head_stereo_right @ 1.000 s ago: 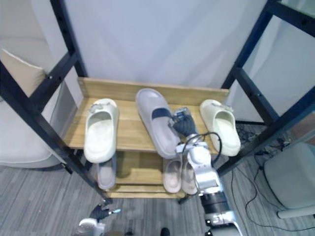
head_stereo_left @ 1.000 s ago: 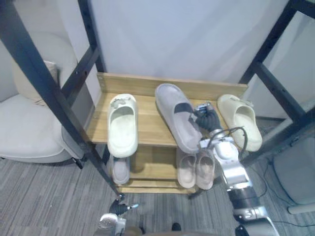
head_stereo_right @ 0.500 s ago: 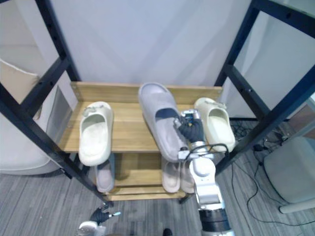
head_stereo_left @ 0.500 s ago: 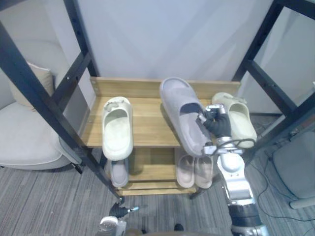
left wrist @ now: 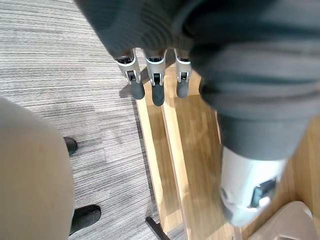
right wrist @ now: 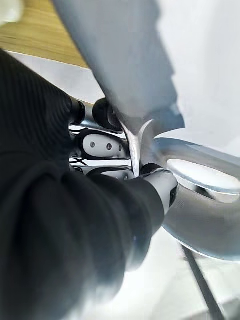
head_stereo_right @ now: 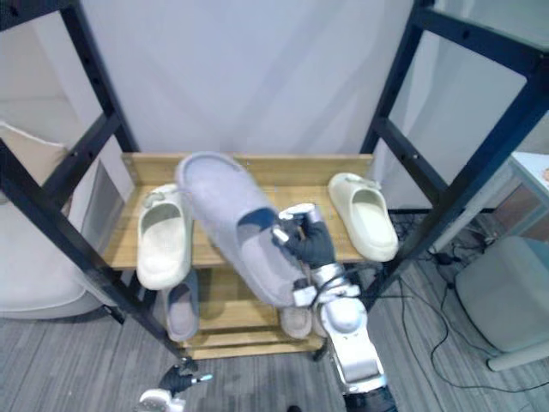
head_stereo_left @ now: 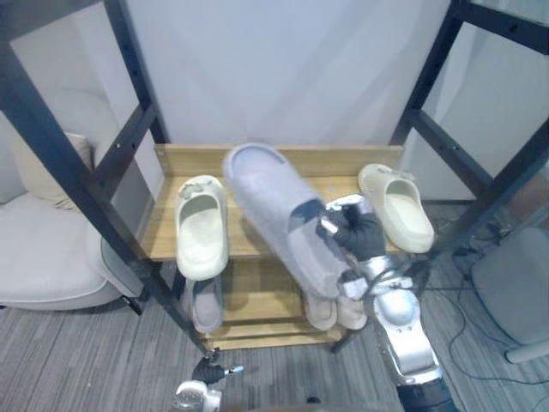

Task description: Organize the slippers on the shoe rack

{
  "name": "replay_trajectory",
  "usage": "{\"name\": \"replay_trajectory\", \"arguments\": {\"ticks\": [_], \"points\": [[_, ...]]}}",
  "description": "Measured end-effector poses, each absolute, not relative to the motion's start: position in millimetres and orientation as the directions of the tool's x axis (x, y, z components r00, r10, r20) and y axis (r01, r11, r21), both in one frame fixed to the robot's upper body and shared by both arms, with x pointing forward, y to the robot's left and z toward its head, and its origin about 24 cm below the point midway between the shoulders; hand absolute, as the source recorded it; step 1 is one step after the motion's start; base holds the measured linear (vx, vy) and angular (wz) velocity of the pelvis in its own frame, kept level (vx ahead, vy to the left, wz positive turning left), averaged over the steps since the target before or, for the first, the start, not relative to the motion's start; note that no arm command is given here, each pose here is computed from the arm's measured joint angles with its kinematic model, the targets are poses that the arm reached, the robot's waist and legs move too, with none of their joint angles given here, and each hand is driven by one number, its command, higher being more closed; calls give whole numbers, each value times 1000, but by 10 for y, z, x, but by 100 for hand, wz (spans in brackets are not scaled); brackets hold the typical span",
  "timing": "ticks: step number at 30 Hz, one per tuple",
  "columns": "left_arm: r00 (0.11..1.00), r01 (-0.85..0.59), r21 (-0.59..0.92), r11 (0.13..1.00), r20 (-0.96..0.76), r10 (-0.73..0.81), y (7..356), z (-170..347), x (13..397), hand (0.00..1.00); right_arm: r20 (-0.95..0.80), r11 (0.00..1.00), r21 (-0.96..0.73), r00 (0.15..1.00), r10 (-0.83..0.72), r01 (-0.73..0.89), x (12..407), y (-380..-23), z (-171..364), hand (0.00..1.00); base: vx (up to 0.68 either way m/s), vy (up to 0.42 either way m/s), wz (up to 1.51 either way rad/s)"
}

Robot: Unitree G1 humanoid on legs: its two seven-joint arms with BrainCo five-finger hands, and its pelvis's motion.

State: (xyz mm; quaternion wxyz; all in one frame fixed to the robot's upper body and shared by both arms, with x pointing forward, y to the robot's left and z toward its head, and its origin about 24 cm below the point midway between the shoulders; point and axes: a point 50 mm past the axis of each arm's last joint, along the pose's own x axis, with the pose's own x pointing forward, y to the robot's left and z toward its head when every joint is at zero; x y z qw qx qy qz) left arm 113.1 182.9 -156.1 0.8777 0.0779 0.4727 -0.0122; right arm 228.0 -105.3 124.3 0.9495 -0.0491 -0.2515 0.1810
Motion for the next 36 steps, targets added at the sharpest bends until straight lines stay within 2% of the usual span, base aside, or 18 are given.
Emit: {"name": "replay_trajectory", "arguments": {"ticks": [8, 20, 23, 32, 36], "points": [[556, 144, 127, 981, -831, 26, 1787, -1564, 1147, 0, 396, 822, -250, 720, 570, -513, 2163, -902, 1147, 100, -29, -18, 21], [567, 187, 123, 975, -824, -5, 1717, -1553, 1220, 0, 197, 555, -404, 523, 829, -727, 2004, -709, 921, 100, -80, 4, 27], [599, 197, 127, 972, -800, -16, 1687, -1504, 1382, 0, 132, 488, -472, 489, 862, -734, 2109, -699, 886, 100, -160, 16, 6], [741, 85, 106, 991, -672, 9, 1670, -1238, 1957, 0, 73, 436, -704, 555, 829, -560, 2522, -866, 1044, 100, -217, -6, 1], [790, 10, 90, 996, -611, 47, 1698, -1109, 2158, 0, 127, 472, -755, 604, 787, -456, 2659, -932, 1180, 100, -84, -37, -16]]}}
